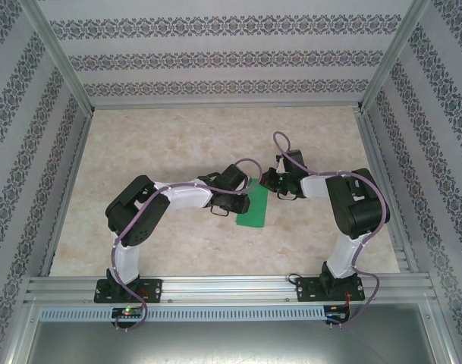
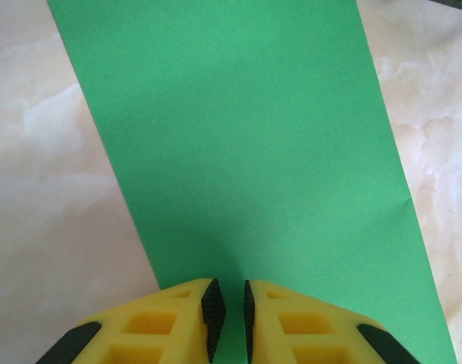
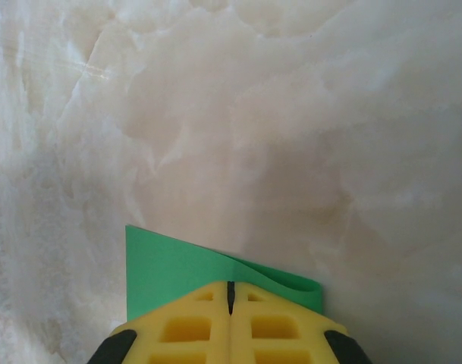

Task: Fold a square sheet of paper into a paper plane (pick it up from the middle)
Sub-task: Fold the square sheet of paper in half at the center of the table.

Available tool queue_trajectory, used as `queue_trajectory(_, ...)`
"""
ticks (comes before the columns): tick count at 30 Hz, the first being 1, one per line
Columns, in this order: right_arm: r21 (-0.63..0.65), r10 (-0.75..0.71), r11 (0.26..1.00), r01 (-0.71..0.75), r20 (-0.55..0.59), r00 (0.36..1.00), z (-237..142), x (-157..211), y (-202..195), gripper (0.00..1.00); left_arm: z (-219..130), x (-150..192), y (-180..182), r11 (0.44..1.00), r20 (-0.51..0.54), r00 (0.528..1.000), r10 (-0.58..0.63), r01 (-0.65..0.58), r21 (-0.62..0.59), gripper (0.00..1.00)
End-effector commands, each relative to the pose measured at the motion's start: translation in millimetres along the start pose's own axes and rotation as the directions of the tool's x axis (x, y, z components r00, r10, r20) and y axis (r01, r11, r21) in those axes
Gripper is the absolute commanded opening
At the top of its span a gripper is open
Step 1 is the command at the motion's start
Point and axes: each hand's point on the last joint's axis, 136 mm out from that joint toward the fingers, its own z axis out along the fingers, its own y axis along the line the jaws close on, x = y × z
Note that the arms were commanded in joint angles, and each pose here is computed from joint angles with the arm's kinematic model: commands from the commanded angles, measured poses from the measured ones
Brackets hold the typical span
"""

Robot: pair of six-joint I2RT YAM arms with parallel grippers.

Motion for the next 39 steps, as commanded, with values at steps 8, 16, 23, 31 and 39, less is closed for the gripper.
queue_trajectory(8,0.16,0.058,0.984,-0.078,0.128,0.99,-7.1,-29.6,-58.3,0.0,17.8,113.8,70.4,0.97,-0.35,0.933,-0.084,-0.004,-0.243,0.23)
queue_trajectory(16,0.125,0.081,0.987,-0.101,0.155,0.985,-12.1,-41.3,-57.0,0.0,18.2,115.8,70.6,0.97,-0.355,0.931,-0.087,-0.001,-0.242,0.23)
queue_trajectory(23,0.073,0.055,0.995,-0.067,0.161,0.985,-19.5,-47.2,-41.0,0.0,18.7,116.6,70.8,0.97,-0.357,0.93,-0.088,-0.001,-0.242,0.23)
queue_trajectory(31,-0.032,0.018,0.999,-0.015,0.088,0.996,-54.3,-10.6,4.3,0.0,19.0,111.8,67.4,0.973,-0.346,0.934,-0.085,0.003,-0.231,0.23)
queue_trajectory(39,-0.069,0.002,0.998,-0.009,-0.101,0.995,-63.4,83.4,22.0,0.0,21.3,107.7,60.1,0.98,-0.344,0.936,-0.082,0.013,-0.198,0.23)
